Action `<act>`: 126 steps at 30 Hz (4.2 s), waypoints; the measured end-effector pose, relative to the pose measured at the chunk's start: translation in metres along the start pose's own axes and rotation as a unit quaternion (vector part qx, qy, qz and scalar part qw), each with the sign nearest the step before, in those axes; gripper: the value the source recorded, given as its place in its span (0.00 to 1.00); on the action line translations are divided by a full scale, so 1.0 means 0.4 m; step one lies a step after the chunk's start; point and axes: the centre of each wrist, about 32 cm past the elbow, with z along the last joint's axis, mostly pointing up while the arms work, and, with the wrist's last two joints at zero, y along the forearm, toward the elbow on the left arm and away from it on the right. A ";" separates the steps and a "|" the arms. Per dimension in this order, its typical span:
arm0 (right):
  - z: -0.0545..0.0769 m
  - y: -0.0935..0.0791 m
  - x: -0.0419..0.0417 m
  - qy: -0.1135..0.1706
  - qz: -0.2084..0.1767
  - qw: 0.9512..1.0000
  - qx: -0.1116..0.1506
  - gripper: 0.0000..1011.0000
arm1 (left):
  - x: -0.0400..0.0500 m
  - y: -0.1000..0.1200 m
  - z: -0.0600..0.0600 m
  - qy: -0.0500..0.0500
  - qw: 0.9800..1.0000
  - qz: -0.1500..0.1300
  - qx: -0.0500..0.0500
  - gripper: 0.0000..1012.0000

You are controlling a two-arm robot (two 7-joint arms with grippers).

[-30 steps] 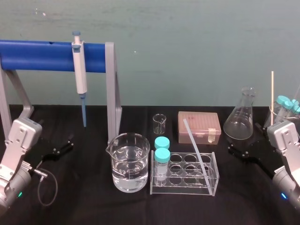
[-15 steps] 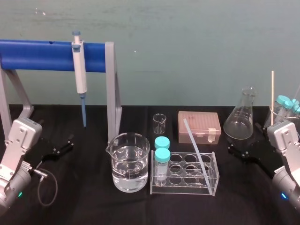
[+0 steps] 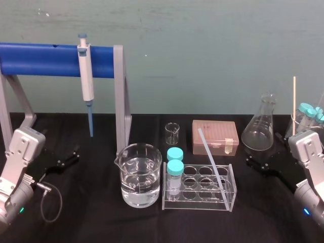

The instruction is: Pick up the stirring rod with one hand, then place it down.

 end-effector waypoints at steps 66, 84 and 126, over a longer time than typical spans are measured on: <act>0.139 -0.037 0.124 0.129 0.076 0.988 0.037 0.99 | 0.000 0.000 0.000 0.000 1.000 0.000 0.000 0.99; 0.208 -0.060 0.130 0.192 0.255 0.948 0.007 0.99 | 0.000 0.000 0.000 0.000 1.000 0.000 0.000 0.99; 0.184 0.111 0.026 0.140 0.263 0.954 -0.043 0.99 | 0.000 0.000 0.000 0.000 1.000 0.000 0.000 0.99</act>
